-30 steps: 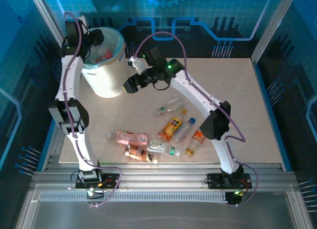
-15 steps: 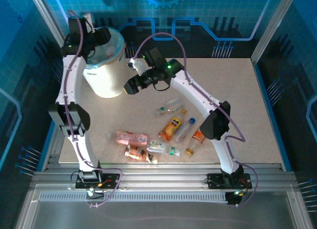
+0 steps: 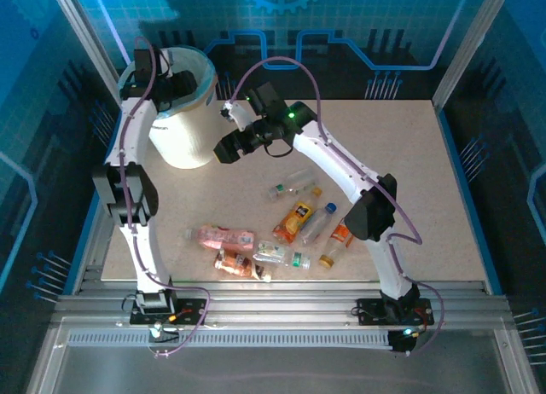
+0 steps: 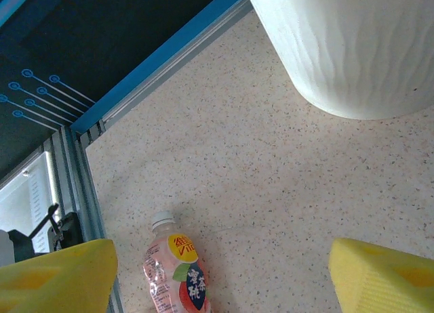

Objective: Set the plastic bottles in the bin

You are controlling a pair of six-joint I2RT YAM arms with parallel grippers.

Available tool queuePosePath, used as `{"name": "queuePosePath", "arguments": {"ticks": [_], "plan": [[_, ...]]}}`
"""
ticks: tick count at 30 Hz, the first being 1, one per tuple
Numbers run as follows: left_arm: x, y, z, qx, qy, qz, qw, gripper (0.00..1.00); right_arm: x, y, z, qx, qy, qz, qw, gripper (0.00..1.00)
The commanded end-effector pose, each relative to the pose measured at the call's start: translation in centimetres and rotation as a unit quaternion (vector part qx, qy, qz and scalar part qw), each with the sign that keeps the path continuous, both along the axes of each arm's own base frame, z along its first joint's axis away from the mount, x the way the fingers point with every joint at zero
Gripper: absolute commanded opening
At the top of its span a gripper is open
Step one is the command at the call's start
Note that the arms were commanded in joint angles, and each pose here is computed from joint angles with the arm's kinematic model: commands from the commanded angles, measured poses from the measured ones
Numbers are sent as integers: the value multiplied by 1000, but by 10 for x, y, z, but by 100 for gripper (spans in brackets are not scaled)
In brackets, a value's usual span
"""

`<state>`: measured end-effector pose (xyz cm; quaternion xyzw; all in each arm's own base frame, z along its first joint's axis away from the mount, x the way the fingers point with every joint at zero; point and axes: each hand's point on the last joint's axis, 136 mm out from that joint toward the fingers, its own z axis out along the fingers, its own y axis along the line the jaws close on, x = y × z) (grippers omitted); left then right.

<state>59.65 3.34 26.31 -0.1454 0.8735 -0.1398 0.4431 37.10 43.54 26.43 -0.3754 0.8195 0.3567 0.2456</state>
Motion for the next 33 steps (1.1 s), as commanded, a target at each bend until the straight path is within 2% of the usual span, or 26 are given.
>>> {"name": "queuePosePath", "arguments": {"ticks": [1,4,9,14,20,22,25,29,33], "plan": [[-3,10,-11,-9,15,3,1000,62,-5,-3,-13,-11,30,1,999,82],[-5,9,6,-14,3,-1,1000,71,-8,-3,-11,-12,31,1,999,82],[-22,18,80,-7,-63,14,998,88,-14,-3,11,-4,17,-2,1000,82],[-71,34,153,32,-121,42,991,92,-31,-3,31,-8,-1,-5,1000,82],[-156,32,190,79,-159,59,982,93,-70,-7,26,-64,-21,10,998,82],[-187,26,187,74,-163,63,982,92,-86,-8,15,-93,-32,23,995,82],[-233,8,164,42,-143,51,988,90,-113,-10,-2,-143,-63,54,986,82],[-289,-14,114,-8,-100,38,994,90,-149,-8,-30,-188,-100,116,970,84],[-327,-36,62,-55,-51,15,997,89,-175,-2,-62,-207,-118,167,957,86]]}}
